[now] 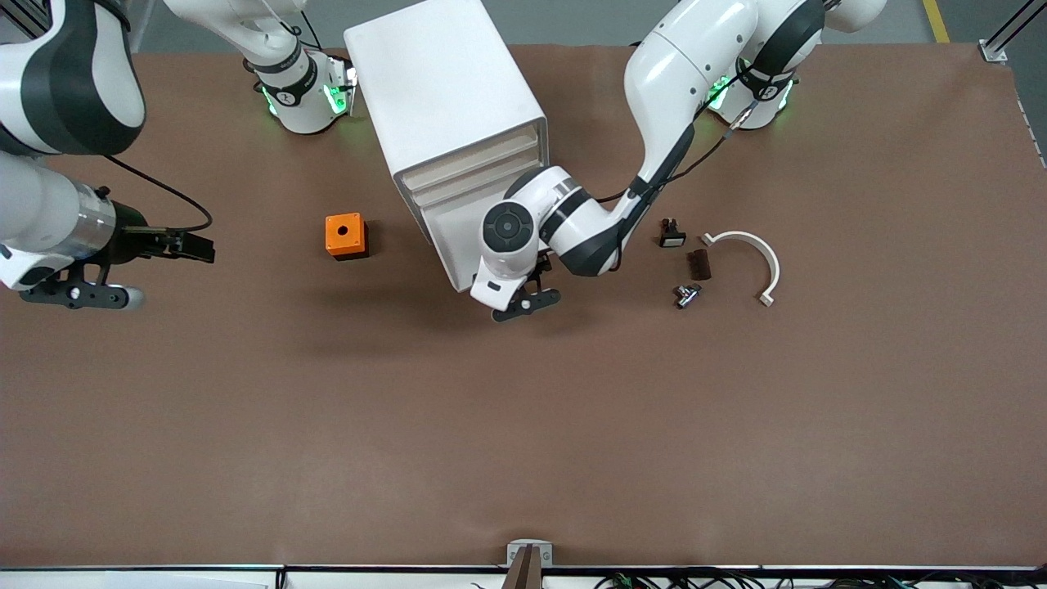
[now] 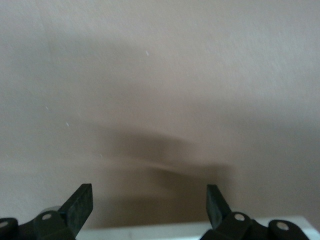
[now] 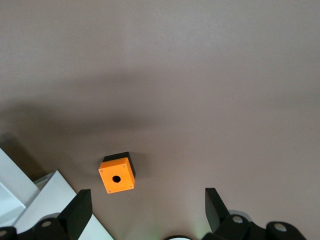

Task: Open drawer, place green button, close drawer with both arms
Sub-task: 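Push the drawer shut with the left gripper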

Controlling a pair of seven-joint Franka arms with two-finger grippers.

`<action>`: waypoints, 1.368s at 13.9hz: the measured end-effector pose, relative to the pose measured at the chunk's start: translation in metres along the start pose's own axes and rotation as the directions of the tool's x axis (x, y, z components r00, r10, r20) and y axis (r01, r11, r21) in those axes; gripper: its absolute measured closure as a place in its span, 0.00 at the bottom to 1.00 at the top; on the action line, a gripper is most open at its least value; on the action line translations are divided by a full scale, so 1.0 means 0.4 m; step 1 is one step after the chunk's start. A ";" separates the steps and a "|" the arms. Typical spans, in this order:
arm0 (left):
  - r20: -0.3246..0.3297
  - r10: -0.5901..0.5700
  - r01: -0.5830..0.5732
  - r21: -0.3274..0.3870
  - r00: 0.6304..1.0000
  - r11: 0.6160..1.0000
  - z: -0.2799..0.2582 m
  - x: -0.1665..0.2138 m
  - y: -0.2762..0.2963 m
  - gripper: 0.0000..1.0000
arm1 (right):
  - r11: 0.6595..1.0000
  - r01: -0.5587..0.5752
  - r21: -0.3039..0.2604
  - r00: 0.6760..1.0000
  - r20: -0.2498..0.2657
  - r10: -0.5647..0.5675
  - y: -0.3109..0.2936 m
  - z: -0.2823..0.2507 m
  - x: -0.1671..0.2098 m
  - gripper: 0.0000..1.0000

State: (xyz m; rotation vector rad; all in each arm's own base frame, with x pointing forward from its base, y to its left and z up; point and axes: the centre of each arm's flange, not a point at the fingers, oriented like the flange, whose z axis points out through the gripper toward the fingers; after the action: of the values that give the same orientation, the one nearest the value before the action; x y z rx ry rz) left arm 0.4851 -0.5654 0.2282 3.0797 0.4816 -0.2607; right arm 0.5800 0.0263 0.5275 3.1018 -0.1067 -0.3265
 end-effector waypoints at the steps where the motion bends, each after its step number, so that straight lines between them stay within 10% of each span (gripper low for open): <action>1: 0.008 0.005 -0.005 -0.006 1.000 1.000 -0.001 -0.016 0.008 0.00 | 1.000 0.019 -0.004 1.000 -0.006 -0.019 0.008 -0.010 -0.005 0.00; 19: 0.272 0.001 0.011 -0.045 0.962 0.999 0.062 -0.274 0.076 0.00 | 0.994 0.107 0.000 0.988 -0.114 -0.106 0.175 -0.133 -0.037 0.00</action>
State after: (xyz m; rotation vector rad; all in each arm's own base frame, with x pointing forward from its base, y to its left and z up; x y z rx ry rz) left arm 0.3876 -0.6286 0.2215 2.9317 0.4747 -0.6518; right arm 0.5722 -0.0417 0.5844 3.1302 0.0607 -0.1501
